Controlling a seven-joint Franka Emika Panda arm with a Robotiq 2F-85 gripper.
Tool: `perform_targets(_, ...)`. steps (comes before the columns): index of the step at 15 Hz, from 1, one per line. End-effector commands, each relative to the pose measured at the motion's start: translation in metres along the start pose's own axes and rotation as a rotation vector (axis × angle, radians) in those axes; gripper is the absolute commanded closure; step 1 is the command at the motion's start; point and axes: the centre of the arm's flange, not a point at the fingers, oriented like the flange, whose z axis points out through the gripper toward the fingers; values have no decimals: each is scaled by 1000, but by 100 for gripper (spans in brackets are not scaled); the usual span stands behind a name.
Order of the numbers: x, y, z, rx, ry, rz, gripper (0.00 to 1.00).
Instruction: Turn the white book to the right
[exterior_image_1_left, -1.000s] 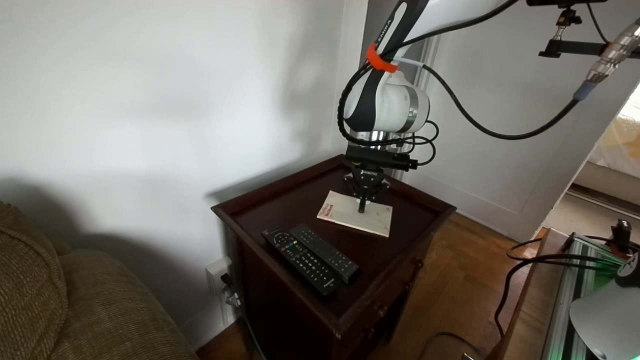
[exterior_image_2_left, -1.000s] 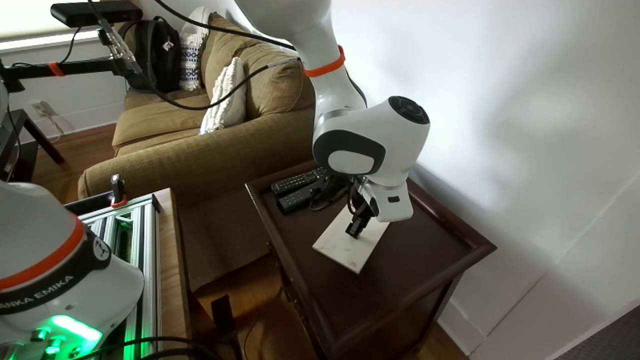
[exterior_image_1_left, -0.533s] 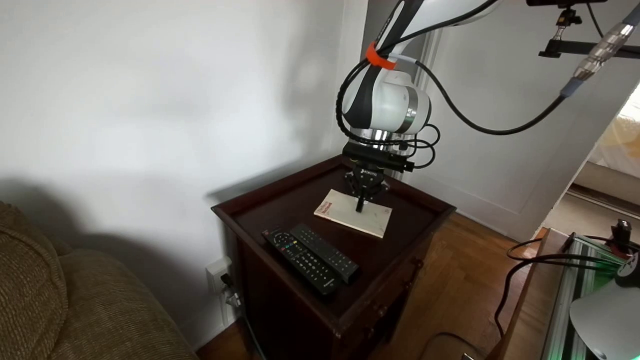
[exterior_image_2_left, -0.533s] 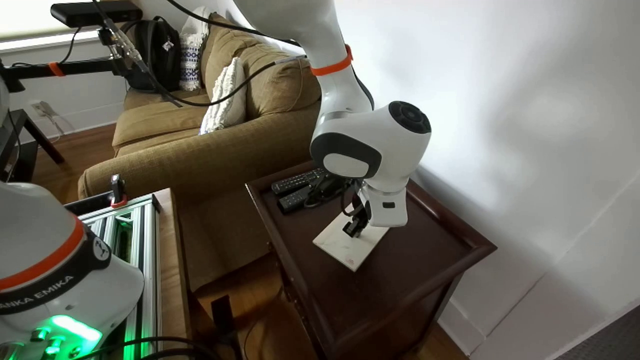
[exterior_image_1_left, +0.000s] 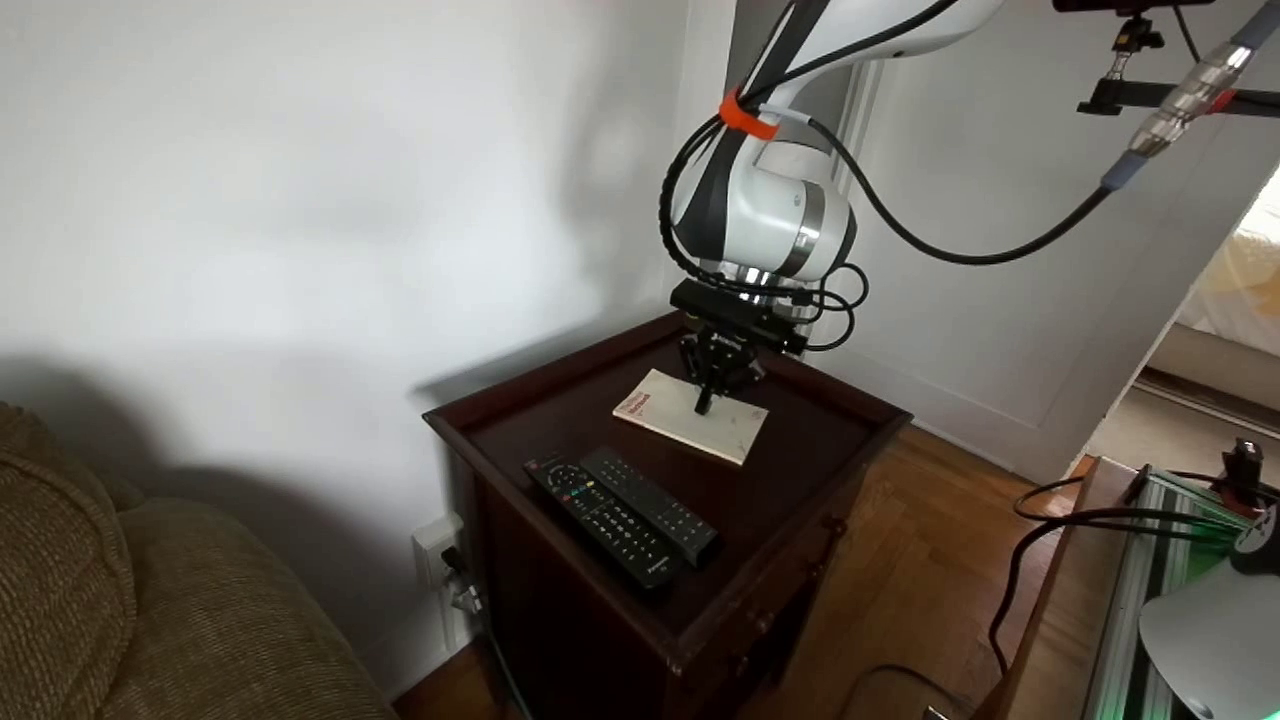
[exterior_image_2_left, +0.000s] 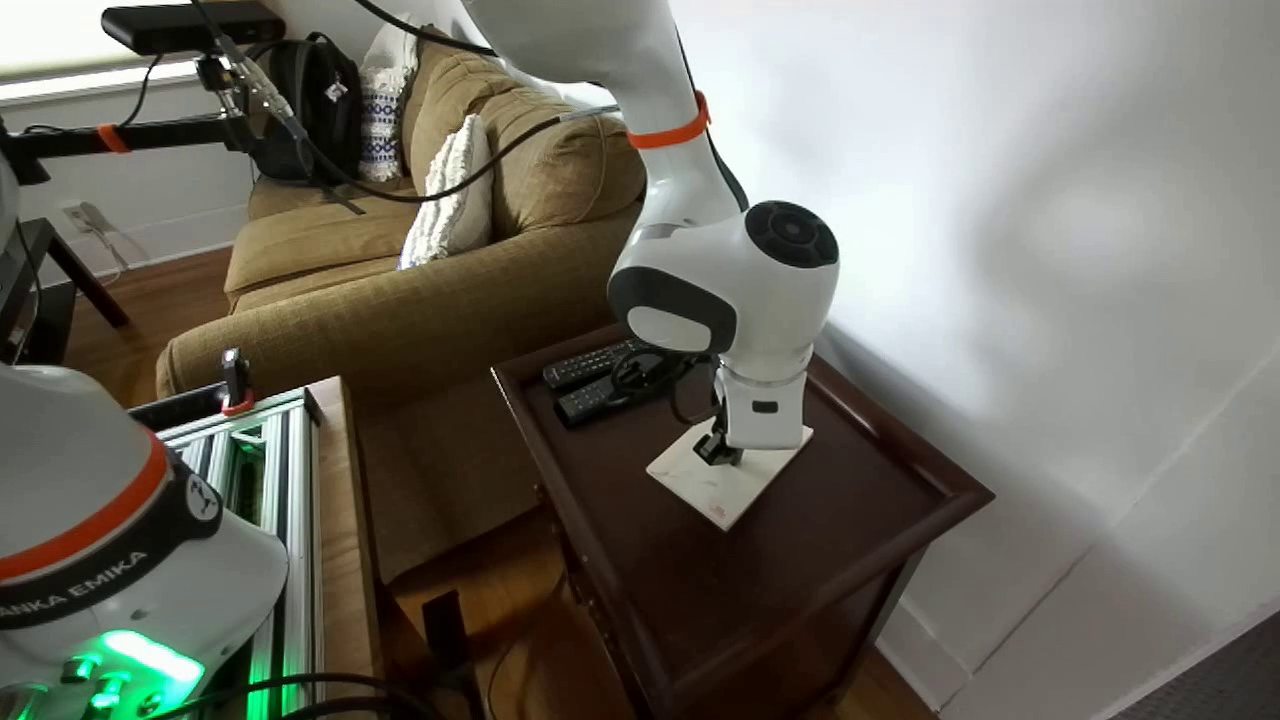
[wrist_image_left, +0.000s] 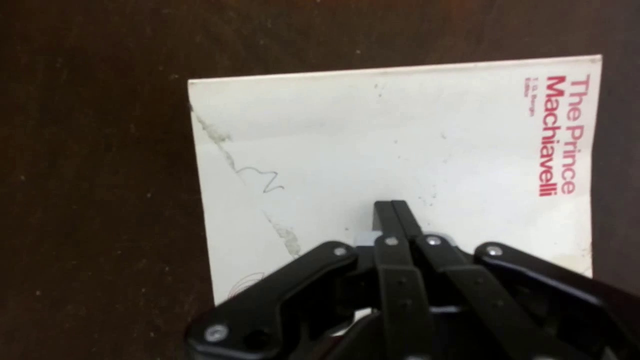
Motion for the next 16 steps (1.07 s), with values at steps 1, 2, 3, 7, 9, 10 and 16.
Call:
perform_targets(1, 18, 16, 43, -1, 15, 116, 100)
perform_targets(2, 18, 19, 41, 1, 14, 148, 100)
perform_targets(3, 19, 22, 40, 2, 9, 177, 100)
perform_targets(7, 22, 35, 35, 6, -1, 256, 100)
perform_targets(9, 26, 41, 32, -2, 1, 274, 100)
perform_targets(10, 30, 45, 29, -8, 12, 287, 100)
perform_targets(16, 50, 57, 25, 11, 3, 395, 100)
